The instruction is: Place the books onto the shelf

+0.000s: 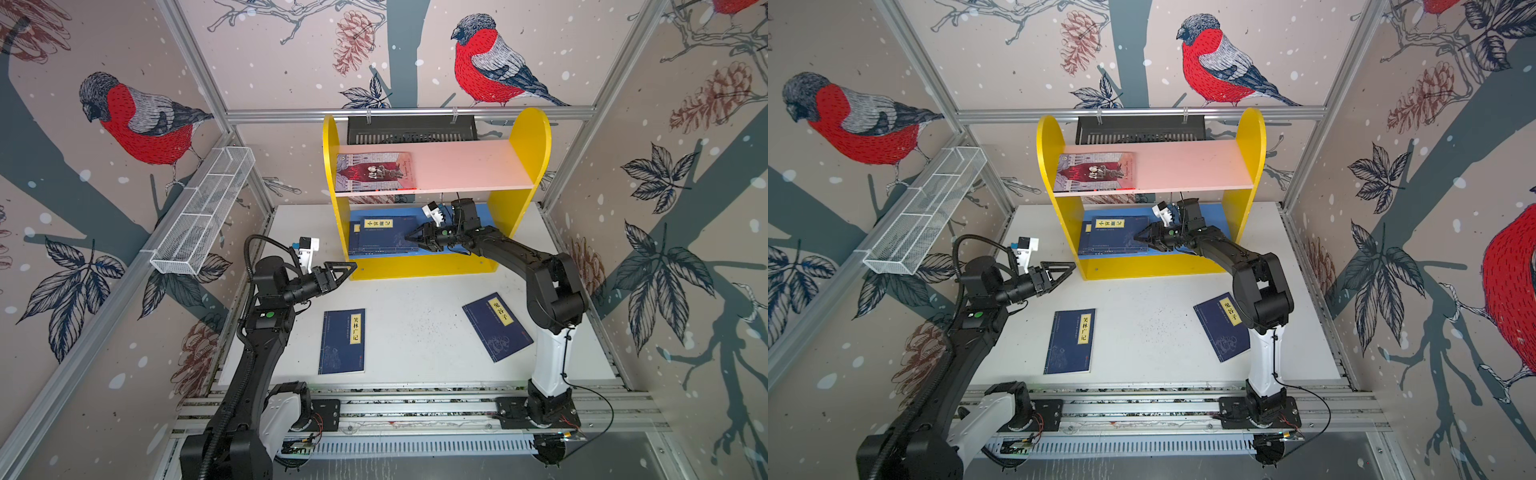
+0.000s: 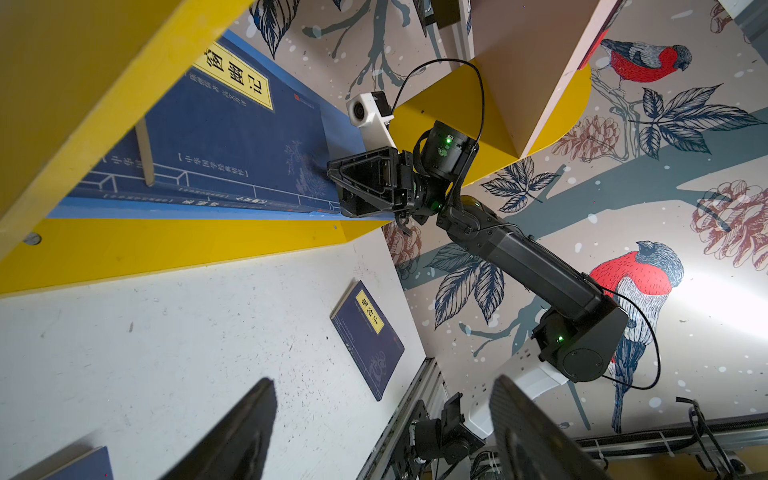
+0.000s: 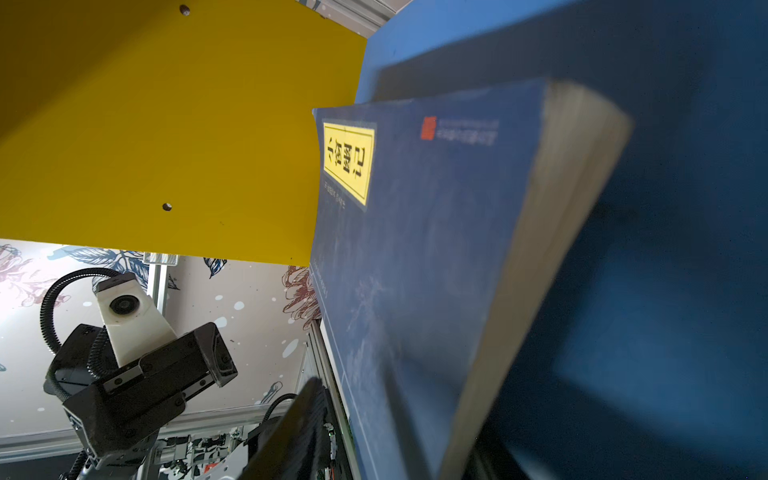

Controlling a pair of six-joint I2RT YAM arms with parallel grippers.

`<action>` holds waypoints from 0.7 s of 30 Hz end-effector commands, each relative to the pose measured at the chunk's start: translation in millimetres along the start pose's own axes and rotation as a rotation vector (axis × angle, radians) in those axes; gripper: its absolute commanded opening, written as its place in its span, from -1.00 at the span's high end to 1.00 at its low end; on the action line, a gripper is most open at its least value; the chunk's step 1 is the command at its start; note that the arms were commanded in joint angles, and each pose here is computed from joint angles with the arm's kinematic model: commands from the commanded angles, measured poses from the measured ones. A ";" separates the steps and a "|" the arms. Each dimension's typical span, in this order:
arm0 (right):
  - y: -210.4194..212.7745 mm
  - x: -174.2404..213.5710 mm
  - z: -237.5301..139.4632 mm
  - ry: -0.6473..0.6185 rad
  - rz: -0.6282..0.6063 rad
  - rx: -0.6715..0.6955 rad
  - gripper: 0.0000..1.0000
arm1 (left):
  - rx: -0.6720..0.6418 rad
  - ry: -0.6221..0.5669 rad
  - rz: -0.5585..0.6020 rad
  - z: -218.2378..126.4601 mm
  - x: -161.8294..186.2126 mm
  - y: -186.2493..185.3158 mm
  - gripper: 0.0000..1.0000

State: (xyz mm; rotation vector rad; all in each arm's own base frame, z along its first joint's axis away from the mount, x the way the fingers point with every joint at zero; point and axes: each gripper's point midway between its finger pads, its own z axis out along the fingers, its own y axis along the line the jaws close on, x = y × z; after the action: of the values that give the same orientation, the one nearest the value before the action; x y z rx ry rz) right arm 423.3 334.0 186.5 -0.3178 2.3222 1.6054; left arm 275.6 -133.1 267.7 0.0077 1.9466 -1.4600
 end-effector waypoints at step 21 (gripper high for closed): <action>-8.6 -27.6 -28.0 -0.180 -0.107 0.221 -0.05 | 0.029 -0.001 0.036 0.2 -1.3 -5.1 -0.63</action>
State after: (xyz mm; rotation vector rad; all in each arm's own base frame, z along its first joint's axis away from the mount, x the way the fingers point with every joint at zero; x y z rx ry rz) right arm 442.8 307.2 190.8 -0.2267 2.3149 1.2984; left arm 275.7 -133.1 265.8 0.0104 1.9437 -1.4595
